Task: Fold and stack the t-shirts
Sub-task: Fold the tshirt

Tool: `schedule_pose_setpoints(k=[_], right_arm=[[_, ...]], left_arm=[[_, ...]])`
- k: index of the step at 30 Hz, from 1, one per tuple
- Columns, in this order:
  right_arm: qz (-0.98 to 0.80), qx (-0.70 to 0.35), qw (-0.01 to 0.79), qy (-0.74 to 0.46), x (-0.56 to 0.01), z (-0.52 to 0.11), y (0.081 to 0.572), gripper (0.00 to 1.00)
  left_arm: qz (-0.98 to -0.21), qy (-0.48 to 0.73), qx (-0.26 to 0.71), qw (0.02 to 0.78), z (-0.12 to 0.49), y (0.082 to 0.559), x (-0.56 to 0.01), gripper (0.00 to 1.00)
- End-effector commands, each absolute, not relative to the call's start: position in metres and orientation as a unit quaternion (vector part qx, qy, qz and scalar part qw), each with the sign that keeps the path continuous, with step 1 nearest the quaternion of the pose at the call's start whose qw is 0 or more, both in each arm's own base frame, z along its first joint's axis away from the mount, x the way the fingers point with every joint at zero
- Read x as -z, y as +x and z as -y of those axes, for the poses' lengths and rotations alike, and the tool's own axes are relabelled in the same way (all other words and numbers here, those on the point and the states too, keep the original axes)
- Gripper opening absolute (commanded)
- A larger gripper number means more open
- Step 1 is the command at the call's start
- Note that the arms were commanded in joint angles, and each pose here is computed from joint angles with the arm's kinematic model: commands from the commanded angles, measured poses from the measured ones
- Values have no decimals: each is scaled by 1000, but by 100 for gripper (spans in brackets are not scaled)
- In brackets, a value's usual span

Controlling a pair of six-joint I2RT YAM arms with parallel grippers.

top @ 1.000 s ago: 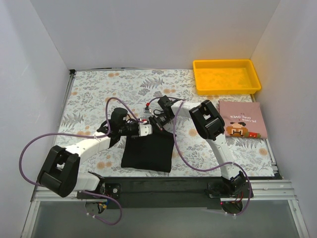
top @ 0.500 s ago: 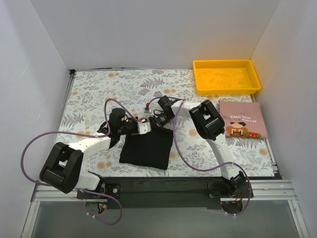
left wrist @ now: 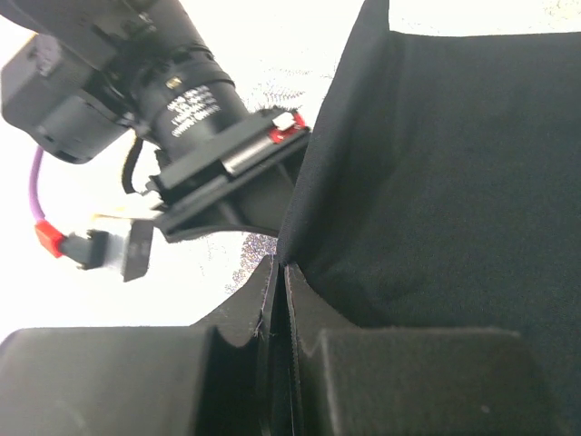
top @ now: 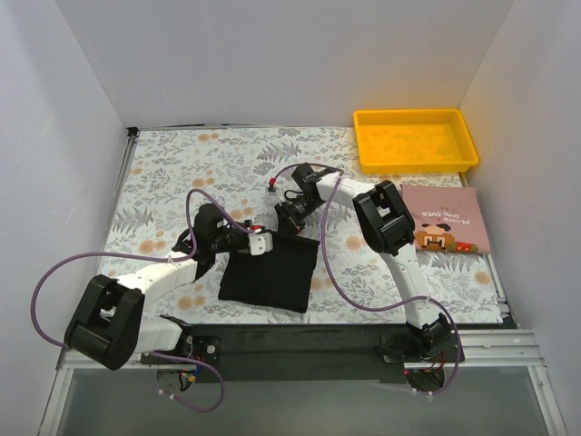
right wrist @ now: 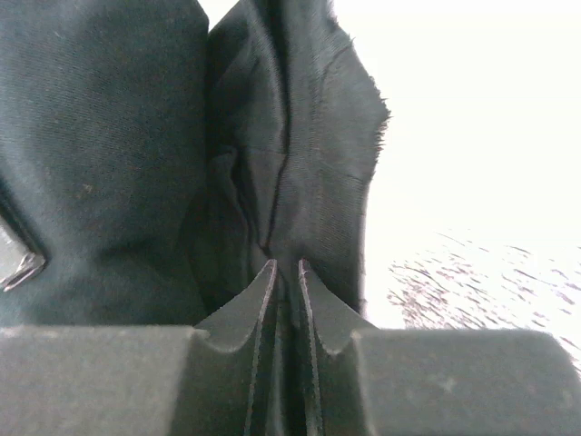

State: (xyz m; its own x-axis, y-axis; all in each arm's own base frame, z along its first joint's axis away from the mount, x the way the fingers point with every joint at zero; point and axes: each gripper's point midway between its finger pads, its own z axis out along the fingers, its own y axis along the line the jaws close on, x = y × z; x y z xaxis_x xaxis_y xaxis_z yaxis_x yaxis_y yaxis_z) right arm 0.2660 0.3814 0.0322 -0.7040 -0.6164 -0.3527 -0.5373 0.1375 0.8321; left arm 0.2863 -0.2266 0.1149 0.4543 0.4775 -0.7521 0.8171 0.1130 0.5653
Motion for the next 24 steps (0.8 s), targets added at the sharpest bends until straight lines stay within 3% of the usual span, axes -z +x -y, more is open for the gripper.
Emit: schedule_pose_setpoints(k=[1, 13, 24], right_arm=[[753, 521, 25, 401, -33, -379, 274, 20], [756, 495, 70, 422, 16, -371, 241, 18], [755, 495, 67, 424, 15, -370, 244, 15]], left_arm=[[-475, 651, 145, 574, 229, 289, -130, 0], [-490, 624, 131, 595, 236, 321, -134, 0], [-492, 612, 104, 610, 235, 338, -130, 0]])
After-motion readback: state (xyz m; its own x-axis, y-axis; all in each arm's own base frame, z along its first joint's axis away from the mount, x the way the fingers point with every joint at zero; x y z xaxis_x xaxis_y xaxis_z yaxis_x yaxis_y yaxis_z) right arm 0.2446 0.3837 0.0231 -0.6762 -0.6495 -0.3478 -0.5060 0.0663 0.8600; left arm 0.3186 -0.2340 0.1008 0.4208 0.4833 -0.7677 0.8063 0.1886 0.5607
